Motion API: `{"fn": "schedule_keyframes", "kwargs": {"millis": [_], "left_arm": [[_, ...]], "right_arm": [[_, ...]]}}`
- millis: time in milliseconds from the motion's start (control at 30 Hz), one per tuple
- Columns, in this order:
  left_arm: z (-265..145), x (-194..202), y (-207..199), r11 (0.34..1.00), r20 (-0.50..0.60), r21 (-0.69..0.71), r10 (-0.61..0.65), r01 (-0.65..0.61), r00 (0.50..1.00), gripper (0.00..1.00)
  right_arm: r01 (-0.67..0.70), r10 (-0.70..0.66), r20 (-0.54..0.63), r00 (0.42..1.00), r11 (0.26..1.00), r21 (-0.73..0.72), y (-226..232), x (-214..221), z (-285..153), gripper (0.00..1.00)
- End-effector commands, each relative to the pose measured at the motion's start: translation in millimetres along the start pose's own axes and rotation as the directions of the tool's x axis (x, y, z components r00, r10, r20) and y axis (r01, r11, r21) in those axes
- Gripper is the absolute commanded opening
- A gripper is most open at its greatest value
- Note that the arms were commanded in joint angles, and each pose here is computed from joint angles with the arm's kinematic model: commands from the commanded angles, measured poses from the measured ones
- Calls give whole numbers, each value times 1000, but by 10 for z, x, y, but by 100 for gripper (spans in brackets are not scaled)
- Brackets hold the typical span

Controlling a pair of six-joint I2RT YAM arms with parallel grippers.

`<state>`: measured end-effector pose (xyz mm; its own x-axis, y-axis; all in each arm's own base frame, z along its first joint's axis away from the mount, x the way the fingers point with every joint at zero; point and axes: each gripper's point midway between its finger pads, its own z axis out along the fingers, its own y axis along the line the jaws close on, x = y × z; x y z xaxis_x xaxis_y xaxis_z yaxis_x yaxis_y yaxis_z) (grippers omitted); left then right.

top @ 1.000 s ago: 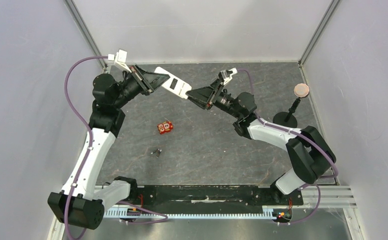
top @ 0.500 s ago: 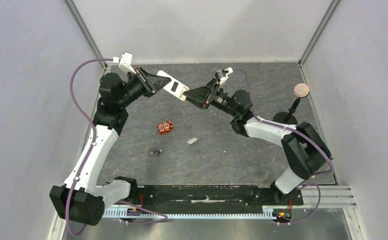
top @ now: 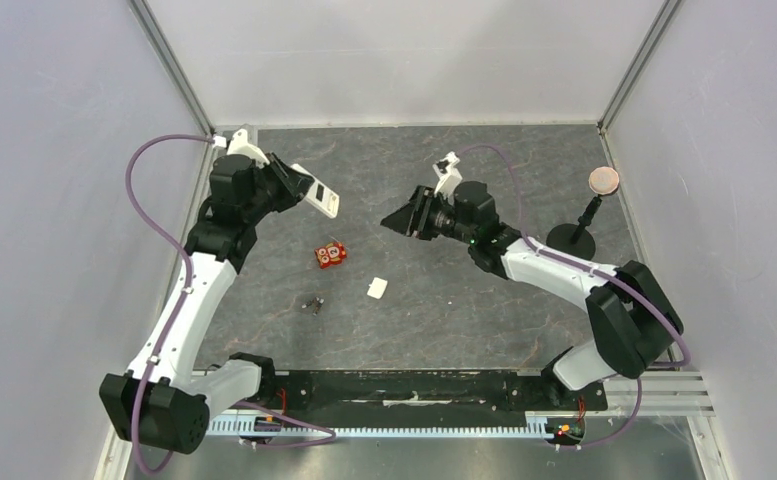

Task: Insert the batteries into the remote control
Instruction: Pick up the battery from the center of the board.

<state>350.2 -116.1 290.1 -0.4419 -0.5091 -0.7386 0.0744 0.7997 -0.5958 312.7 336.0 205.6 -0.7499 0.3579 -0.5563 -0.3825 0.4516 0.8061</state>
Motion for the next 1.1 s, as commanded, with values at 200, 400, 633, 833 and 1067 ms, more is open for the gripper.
{"fn": "schedule_keyframes", "kwargs": {"millis": [200,400,633,833,1067], "left_arm": [[-524,-312,433,952,124,-287,150,-109,981,2],[-955,-547,690,875,223,-482,167,-40,960,2],[-1223,-643,696,858,279,-513,160,6,947,2],[-1323,-712,724,835,289,-549,178,11,941,2],[-1274,-771,720,815,247,-580,204,-25,947,2]], "right_arm": [[590,-585,-267,766,804,-70,124,910,377,47],[764,-792,-333,512,596,-245,372,1610,758,47],[841,-859,-378,346,462,-280,312,2111,1016,52],[883,-882,-339,326,412,-224,362,2109,1304,54],[899,-910,-355,215,327,-292,236,2244,1511,57]]}}
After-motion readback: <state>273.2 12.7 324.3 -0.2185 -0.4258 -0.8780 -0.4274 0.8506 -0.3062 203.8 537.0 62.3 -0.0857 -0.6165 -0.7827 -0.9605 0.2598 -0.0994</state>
